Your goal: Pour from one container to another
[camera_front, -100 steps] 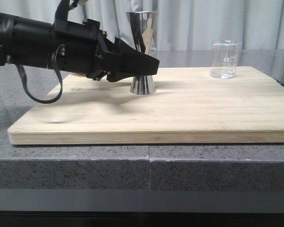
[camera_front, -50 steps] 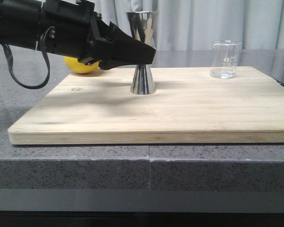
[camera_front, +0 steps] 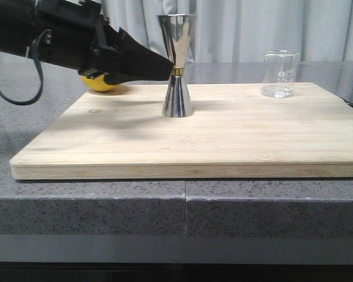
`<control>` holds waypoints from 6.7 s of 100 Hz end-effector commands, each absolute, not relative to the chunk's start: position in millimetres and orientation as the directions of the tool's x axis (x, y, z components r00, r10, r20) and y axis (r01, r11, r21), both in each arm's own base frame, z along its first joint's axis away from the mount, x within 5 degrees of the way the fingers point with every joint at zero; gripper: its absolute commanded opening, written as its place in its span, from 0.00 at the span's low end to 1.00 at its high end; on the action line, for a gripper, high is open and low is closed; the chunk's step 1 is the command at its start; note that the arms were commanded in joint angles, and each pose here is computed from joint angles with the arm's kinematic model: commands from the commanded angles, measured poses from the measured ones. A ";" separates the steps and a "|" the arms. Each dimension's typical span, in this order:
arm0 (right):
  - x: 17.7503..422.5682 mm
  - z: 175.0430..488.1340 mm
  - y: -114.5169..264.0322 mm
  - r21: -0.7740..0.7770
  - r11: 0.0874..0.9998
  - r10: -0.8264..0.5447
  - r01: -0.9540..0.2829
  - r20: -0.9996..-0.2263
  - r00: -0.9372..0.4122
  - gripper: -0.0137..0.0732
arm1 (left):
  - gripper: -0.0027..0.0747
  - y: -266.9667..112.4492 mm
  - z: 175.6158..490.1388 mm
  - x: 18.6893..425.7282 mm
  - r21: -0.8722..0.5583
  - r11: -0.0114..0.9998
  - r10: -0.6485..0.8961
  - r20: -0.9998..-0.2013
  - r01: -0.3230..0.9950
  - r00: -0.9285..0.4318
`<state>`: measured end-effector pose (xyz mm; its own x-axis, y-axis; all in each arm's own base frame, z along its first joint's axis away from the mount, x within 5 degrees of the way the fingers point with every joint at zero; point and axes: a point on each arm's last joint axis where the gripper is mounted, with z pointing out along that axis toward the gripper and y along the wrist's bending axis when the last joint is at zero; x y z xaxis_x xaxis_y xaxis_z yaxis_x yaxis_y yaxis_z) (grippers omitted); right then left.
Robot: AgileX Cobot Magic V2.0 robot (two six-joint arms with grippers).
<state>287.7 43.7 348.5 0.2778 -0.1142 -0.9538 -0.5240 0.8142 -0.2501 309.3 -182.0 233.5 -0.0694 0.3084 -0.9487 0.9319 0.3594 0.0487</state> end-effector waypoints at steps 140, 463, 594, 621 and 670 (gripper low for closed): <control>256.9 457.6 -12.6 -0.349 0.932 -0.356 0.096 -0.932 0.070 0.85 | 0.58 36.6 426.7 277.6 -0.035 0.996 -0.021 -0.989 -0.088 0.147; 47.0 273.9 -6.3 -0.093 0.990 -0.109 0.104 -0.979 0.170 0.08 | 0.01 -0.7 251.9 75.0 -0.189 0.982 -0.191 -0.978 0.022 0.080; 47.0 273.6 -6.5 -0.092 0.990 -0.109 0.106 -0.980 0.167 0.08 | 0.01 -3.1 206.8 54.8 -0.236 0.969 -0.242 -0.967 0.077 0.080; 47.0 273.6 -6.5 -0.092 0.990 -0.109 0.106 -0.980 0.167 0.08 | 0.01 -3.1 206.8 54.8 -0.236 0.969 -0.242 -0.967 0.077 0.080; 48.5 241.4 -0.6 0.021 1.000 0.019 0.008 -0.979 0.201 0.08 | 0.01 -3.1 206.8 54.8 -0.236 0.969 -0.242 -0.967 0.077 0.080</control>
<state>49.6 -1.1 241.0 0.0950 0.0307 -0.9950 0.0153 0.9994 0.0323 56.2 -2.0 205.7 0.0110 -0.2377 -0.9713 0.0437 0.9705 -0.2370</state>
